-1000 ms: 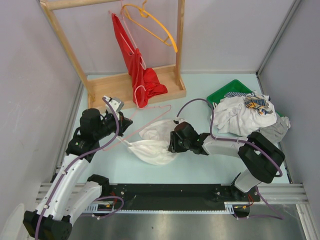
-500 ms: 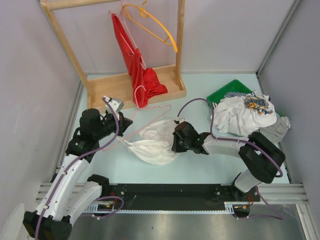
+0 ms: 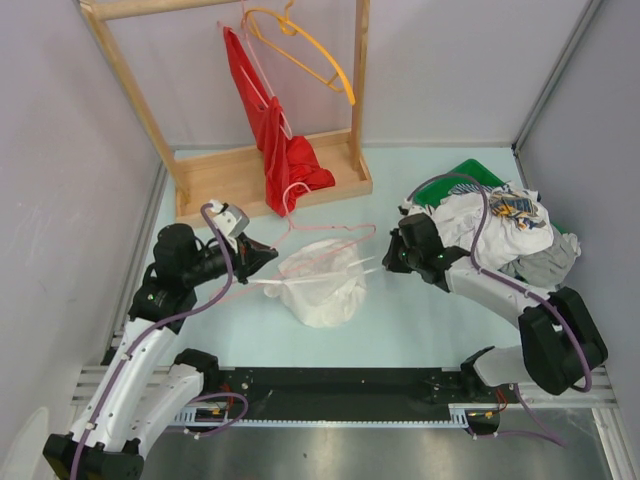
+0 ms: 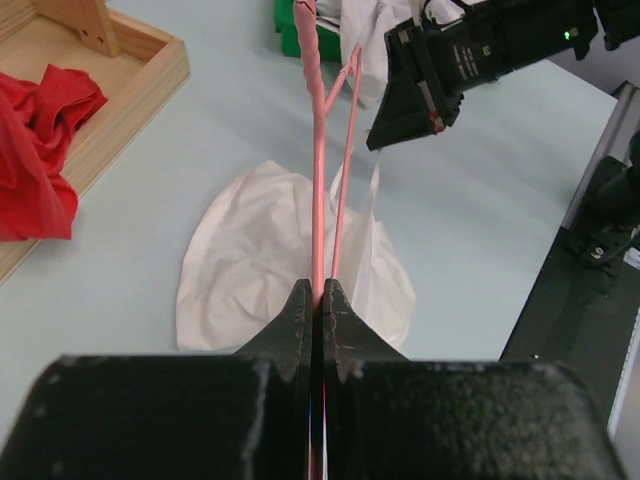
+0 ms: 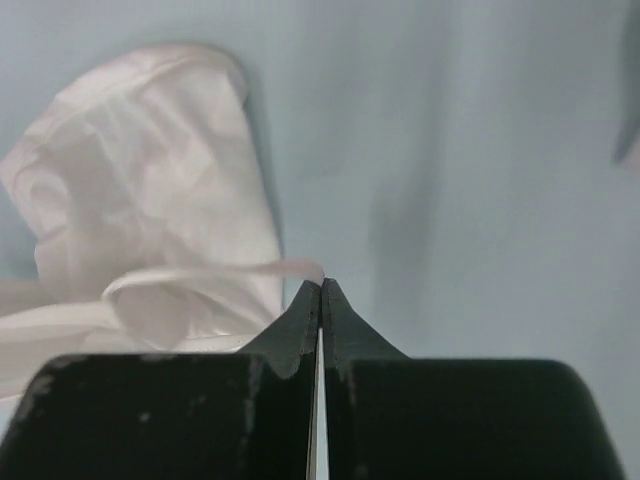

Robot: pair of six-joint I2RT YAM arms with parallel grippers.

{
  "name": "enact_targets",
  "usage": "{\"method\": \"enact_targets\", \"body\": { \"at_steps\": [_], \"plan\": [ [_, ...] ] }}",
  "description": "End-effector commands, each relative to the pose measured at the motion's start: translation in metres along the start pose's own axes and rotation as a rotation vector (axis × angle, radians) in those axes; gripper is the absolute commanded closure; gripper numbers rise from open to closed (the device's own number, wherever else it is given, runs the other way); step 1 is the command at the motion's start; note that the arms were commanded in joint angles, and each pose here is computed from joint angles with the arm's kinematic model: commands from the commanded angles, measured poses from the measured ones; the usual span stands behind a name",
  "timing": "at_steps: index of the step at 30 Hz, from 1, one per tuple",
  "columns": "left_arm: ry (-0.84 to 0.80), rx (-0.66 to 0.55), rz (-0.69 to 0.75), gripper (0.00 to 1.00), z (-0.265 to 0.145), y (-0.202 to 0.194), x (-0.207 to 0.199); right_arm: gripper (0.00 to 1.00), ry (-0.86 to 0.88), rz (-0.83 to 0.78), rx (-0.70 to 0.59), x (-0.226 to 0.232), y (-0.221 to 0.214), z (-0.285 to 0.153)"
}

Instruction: Place the tank top on the hanger

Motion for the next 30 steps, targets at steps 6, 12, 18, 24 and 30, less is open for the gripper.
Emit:
{"method": "enact_targets", "body": {
  "at_steps": [6,12,18,24,30],
  "plan": [
    [-0.125,-0.055,0.048,1.00,0.000,0.010,-0.015,1.00,-0.051,-0.012,-0.158,-0.030,0.059,-0.031],
    [-0.131,-0.047,0.043,1.00,0.002,0.008,-0.015,1.00,-0.042,-0.030,-0.211,-0.025,0.079,-0.049],
    [-0.132,-0.040,0.039,1.00,0.004,0.007,-0.015,1.00,-0.013,-0.039,-0.253,-0.017,0.095,-0.068],
    [-0.122,-0.038,0.037,1.00,0.004,0.007,-0.014,1.00,0.030,-0.051,-0.275,-0.008,0.101,-0.090],
    [-0.122,-0.032,0.033,1.00,0.005,0.006,-0.014,1.00,0.069,-0.055,-0.315,0.003,0.102,-0.112]
  ]
}}
Point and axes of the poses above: each gripper's point midway between its finger pads, its own z axis out along the fingers, its own x axis along the line the jaws close on, y = z × x, the point moved 7 cm from there along -z, back along the fingers, and after that the axes turned 3 degrees about -z, right-handed, at the moved point
